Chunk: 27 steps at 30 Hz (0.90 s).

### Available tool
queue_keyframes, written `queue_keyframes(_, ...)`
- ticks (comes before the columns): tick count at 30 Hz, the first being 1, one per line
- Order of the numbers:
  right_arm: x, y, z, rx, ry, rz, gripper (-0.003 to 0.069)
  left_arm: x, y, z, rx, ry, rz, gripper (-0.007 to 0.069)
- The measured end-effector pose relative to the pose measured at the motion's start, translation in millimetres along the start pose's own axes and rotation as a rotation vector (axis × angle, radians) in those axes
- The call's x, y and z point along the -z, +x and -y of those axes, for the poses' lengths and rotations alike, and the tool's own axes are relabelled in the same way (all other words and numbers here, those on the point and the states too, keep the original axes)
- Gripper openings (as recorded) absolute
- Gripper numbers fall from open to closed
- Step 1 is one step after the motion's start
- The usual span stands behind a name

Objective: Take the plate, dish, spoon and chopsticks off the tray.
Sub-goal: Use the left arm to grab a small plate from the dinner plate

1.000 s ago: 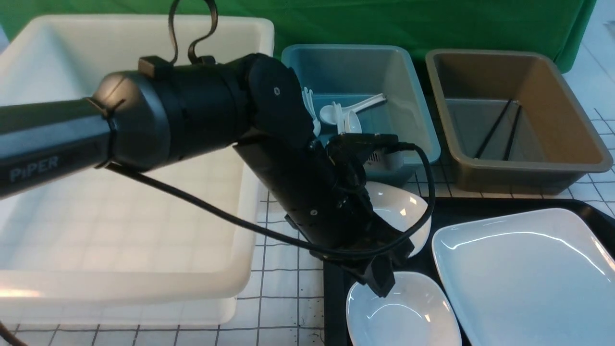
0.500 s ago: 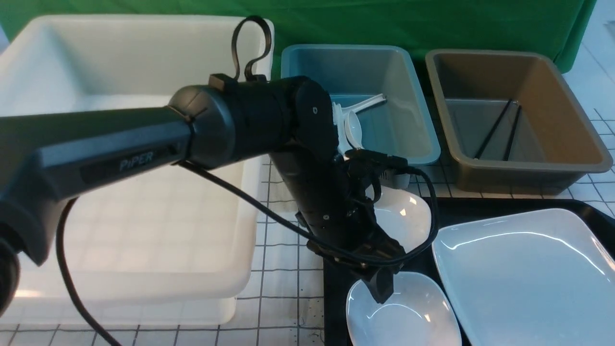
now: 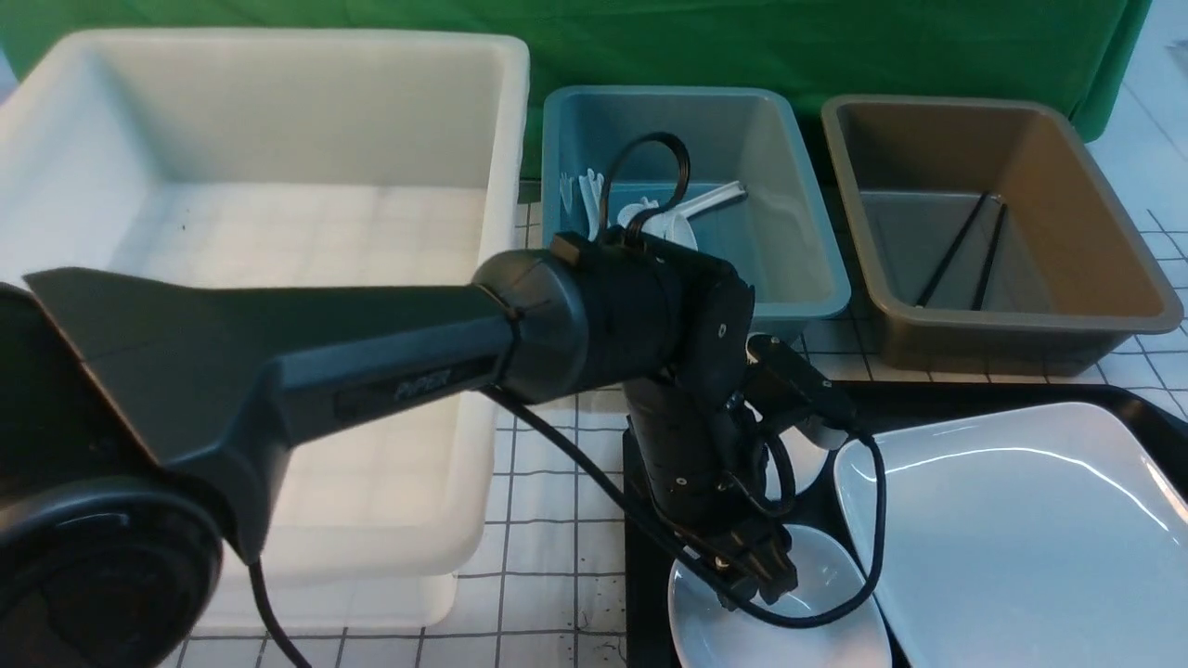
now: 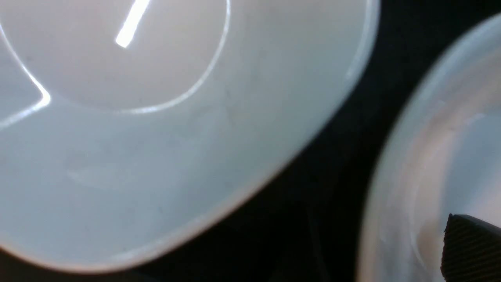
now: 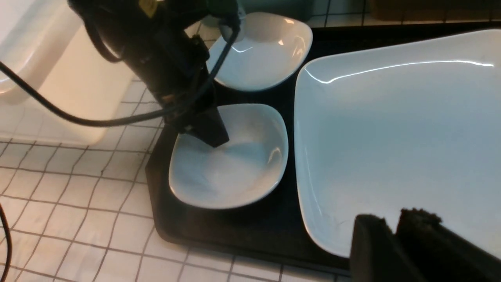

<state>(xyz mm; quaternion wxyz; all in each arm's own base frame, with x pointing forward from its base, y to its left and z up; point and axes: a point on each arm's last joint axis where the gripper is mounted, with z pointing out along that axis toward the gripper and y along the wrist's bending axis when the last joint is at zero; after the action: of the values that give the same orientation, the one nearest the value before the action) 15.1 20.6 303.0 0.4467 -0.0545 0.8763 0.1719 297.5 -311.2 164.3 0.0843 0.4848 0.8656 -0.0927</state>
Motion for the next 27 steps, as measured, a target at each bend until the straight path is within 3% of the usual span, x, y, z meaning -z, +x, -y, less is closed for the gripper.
queue_keyframes(6,0.0,0.4,0.0,0.000,0.000,-0.004,0.0146,-7.5,-3.0,-3.2,-0.011,-0.024,0.021,0.0445)
queue_keyframes(15,0.1,3.9,0.3,0.000,0.003,-0.043,0.0154,-10.8,-6.0,0.0,0.020,0.021,0.032,0.0430)
queue_keyframes(19,0.1,5.0,0.4,0.000,0.004,-0.055,0.0160,-11.3,-3.8,3.5,-0.004,0.060,0.006,0.0344)
queue_keyframes(24,0.3,7.4,0.6,0.000,0.006,-0.081,0.0166,-10.4,0.4,4.7,0.024,0.109,-0.033,0.0154)
queue_keyframes(27,0.5,9.5,0.7,0.000,0.008,-0.104,0.0167,-8.6,1.0,4.7,0.036,0.122,-0.036,0.0132)
